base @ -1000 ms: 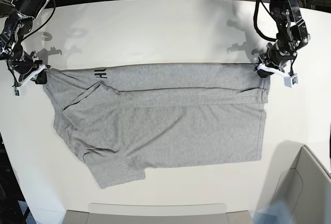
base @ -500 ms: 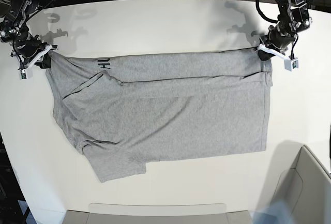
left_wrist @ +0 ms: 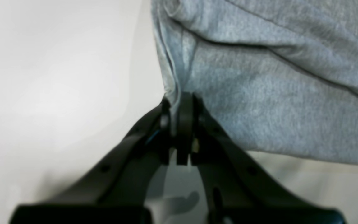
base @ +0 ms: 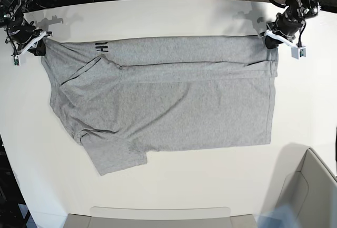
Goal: Fold the T-shirt properly
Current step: 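Pull the folded edge with both grippers to flatten the shirt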
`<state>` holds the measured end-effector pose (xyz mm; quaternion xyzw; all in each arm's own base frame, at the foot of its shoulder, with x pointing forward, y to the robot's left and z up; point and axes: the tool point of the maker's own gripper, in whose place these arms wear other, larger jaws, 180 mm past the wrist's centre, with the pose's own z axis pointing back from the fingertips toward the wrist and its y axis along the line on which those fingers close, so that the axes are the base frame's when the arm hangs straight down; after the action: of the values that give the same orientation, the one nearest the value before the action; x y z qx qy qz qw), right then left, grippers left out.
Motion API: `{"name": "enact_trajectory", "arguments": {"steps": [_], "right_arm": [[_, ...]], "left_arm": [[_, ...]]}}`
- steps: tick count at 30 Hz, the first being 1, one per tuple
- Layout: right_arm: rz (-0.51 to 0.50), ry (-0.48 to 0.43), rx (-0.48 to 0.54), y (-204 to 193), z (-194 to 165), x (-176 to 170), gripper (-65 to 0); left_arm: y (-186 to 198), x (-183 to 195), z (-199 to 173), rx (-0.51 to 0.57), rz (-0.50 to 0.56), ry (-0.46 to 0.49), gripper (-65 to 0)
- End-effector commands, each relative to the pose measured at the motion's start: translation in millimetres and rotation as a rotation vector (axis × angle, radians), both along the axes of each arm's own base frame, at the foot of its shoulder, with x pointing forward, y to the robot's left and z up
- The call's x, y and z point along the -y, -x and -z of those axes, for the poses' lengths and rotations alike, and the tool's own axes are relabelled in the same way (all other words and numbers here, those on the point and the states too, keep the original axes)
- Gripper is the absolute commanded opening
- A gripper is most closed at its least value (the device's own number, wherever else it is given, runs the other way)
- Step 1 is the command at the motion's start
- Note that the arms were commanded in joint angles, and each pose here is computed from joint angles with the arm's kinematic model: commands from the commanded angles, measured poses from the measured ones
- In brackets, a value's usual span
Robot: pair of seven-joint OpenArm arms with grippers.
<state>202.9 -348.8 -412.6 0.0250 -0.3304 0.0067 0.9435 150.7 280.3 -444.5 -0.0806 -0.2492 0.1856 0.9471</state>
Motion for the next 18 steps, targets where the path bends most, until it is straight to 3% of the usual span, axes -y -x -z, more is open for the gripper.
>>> {"name": "enact_trajectory", "arguments": {"steps": [1,5,18], "right_arm": [[-0.023,0.052,-0.106,22,8,8,-65.0],[-0.036,0.057,-0.105,28,7,1,-65.0],[-0.064,0.063,-0.136,49,12,-23,-65.0]], "left_arm": [[30,-14,10,-0.124,-0.002,-0.051,-65.0],[53,-36,7,-0.152,-0.063,-0.081,-65.0],[92,-45,10,-0.193,-0.075,-0.119,-65.0]]}}
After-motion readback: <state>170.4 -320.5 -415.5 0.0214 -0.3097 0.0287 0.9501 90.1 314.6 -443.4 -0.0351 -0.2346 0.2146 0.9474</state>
